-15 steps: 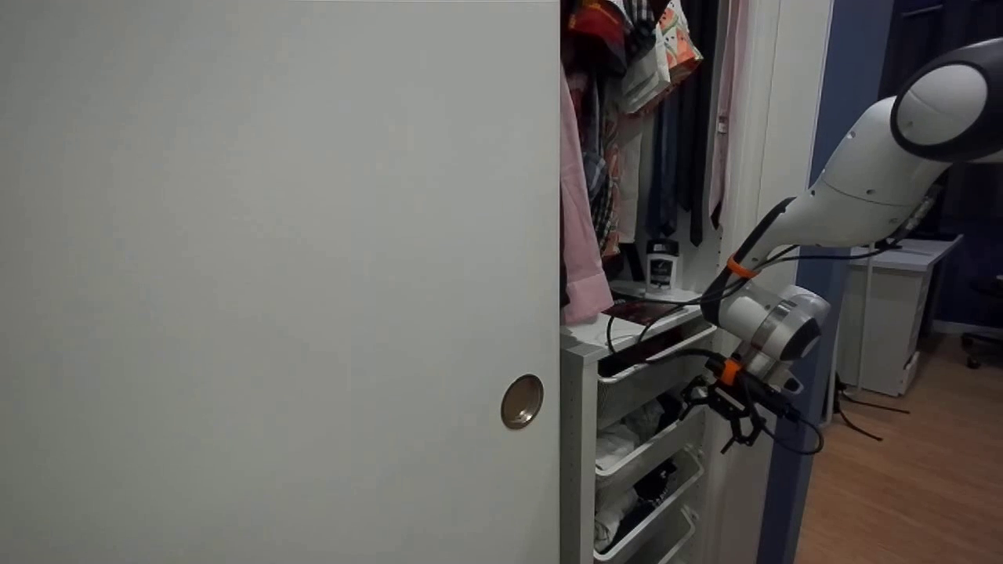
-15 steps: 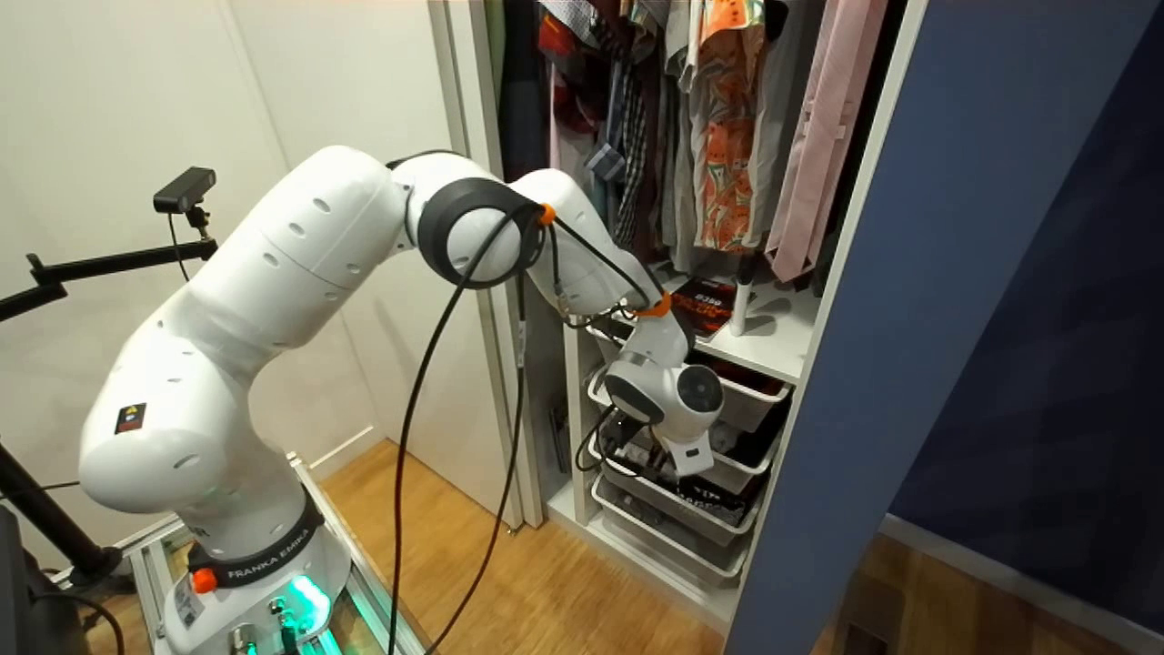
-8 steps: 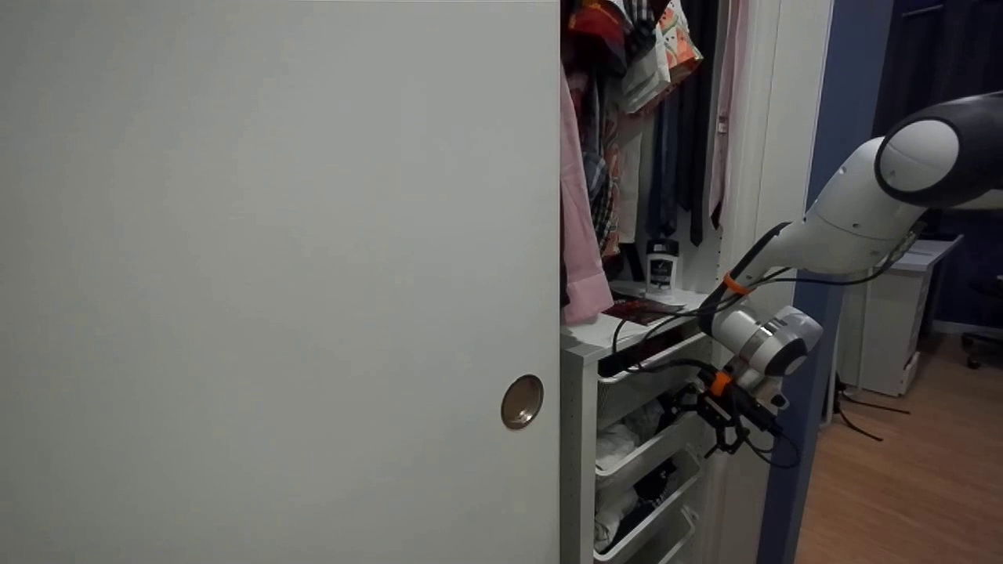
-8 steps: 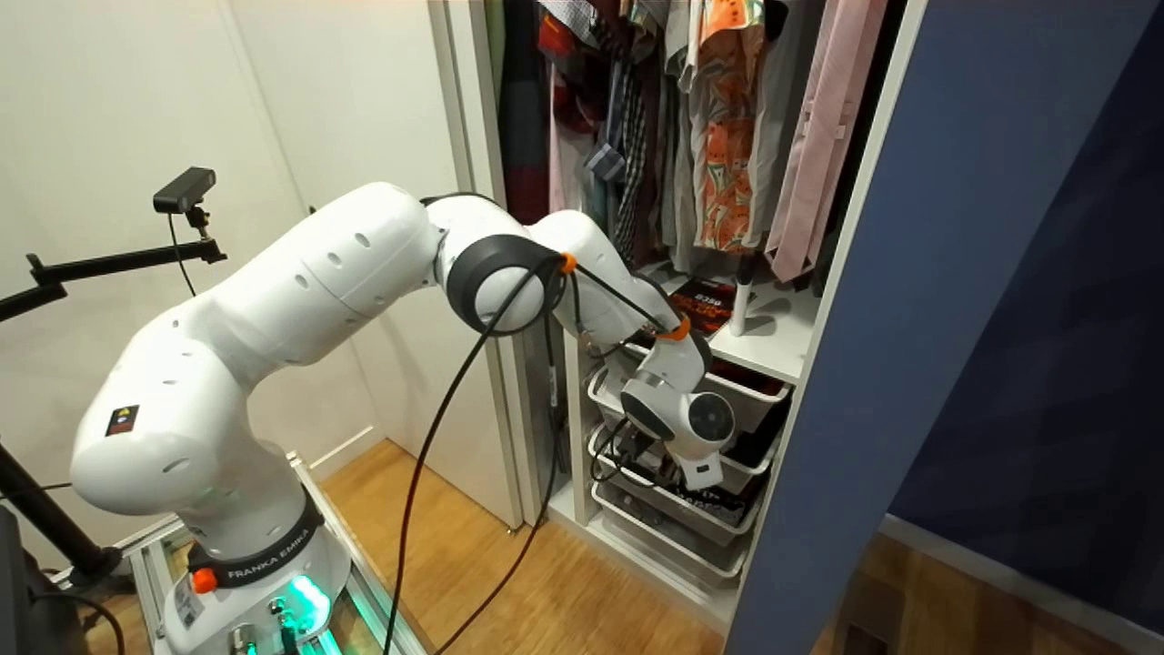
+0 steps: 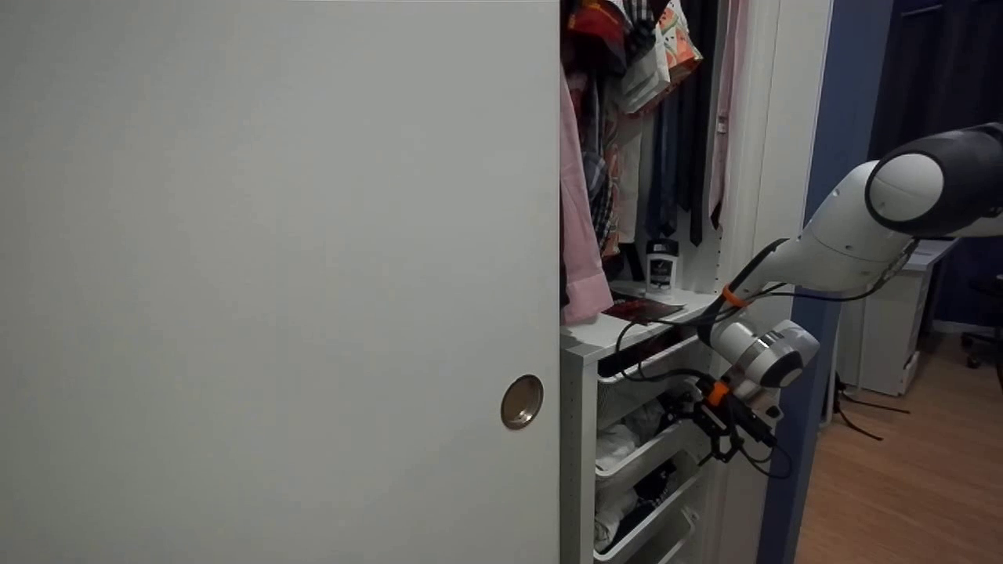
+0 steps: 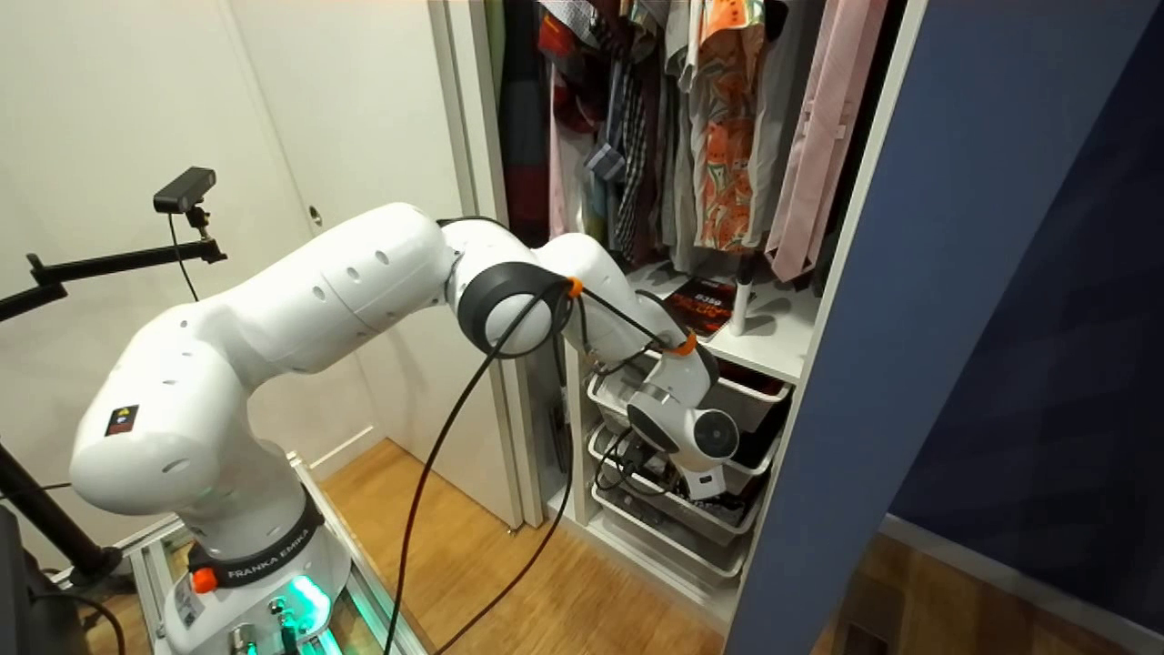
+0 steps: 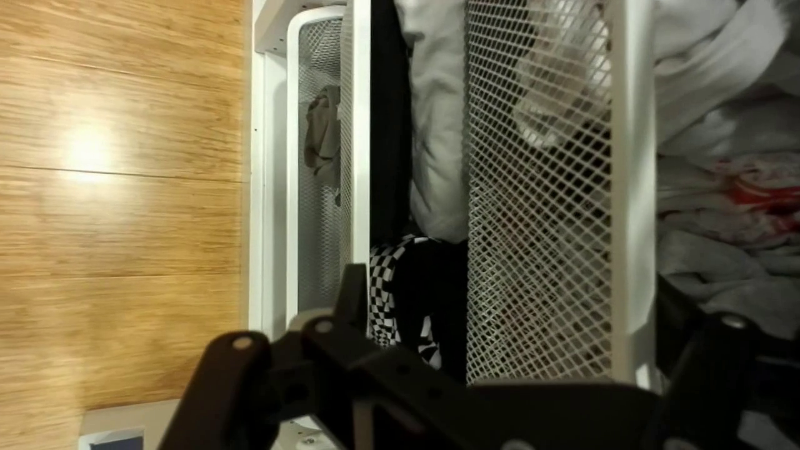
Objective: Pull out the second drawer fully
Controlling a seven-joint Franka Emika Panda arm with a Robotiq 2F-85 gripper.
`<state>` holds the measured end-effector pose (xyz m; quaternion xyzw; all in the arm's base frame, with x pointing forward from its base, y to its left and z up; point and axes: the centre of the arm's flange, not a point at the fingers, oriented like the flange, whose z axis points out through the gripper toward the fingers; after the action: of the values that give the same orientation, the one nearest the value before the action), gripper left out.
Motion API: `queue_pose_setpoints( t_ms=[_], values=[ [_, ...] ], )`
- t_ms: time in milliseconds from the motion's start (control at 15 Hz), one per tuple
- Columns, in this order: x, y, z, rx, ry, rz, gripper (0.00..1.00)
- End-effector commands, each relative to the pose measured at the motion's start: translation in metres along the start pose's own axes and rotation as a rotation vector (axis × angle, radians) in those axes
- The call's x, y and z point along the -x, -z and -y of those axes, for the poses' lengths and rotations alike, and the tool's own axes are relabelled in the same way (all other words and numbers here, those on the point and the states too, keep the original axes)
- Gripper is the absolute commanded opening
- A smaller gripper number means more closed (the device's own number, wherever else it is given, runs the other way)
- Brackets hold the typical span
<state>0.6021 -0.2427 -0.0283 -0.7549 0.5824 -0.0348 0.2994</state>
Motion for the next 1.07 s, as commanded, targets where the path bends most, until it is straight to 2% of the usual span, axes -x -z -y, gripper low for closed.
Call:
queue_pose_setpoints(
  t_ms=[0, 333, 533, 1000],
  values=[
    [-0.008, -0.002, -0.003, 0.081, -0.039, 0.014, 1.0],
    [-0.009, 0.016, -0.013, 0.19, -0.083, 0.02, 1.0],
    [-0.013, 0.024, -0.03, 0.299, -0.092, 0.049, 1.0],
    [-0.019, 0.056, -0.071, 0.498, -0.025, 0.132, 1.0]
  ],
)
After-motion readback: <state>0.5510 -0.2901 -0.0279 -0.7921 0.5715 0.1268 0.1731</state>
